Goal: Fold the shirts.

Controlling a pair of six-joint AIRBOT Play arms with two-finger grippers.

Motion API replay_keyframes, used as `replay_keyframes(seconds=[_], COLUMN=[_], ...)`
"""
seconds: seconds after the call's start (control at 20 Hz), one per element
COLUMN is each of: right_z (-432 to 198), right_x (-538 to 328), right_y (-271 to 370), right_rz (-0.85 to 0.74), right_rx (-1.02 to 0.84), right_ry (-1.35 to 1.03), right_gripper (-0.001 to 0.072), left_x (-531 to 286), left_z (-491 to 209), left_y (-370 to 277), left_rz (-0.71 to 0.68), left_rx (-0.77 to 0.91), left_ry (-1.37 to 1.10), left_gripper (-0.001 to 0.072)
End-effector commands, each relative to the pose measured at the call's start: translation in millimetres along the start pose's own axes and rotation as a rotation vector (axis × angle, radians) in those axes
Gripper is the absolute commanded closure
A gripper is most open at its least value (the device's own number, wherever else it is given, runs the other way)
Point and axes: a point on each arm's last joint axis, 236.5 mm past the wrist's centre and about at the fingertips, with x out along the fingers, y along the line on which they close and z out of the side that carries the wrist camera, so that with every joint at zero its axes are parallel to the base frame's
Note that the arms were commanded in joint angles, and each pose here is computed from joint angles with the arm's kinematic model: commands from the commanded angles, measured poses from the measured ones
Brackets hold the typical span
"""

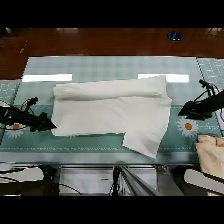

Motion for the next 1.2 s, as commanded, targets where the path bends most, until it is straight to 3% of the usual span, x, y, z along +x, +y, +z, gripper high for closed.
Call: replay_keyframes(seconds=[0.0,0.5,0.6,0.7,0.9,1.15], right_z=[-26.7,-67.3,-65.9,-67.7,-59.7,8.1], right_x=[35.9,96.0,105.5,111.6,88.8,-11.5], right_y=[13.9,72.0,82.0,90.6,106.6,139.7], right_rz=[0.124,0.205,0.168,0.149,0.174,0.173], right_rx=[0.061,0.029,0.023,0.01,-0.038,-0.149], right_ry=[0.045,0.145,0.139,0.142,0.063,-0.376], right_gripper=[0.0163,0.0194,0.0373,0.0669,0.0686,0.0687], left_x=[-9.8,-11.8,-11.7,-11.8,-13.8,-69.9], left_z=[-10.5,-10.2,-10.2,-10.0,-9.4,42.7], left_y=[-3.8,-5.6,-5.7,-5.6,-14.4,-95.4], left_rz=[-0.06,-0.074,-0.074,-0.074,-0.107,-0.342], left_rx=[-0.012,-0.011,-0.01,-0.006,0.026,0.147], left_ry=[0.017,0.01,0.01,0.009,0.002,-0.263], left_gripper=[0.0676,0.0676,0.0676,0.0675,0.0676,0.0677])
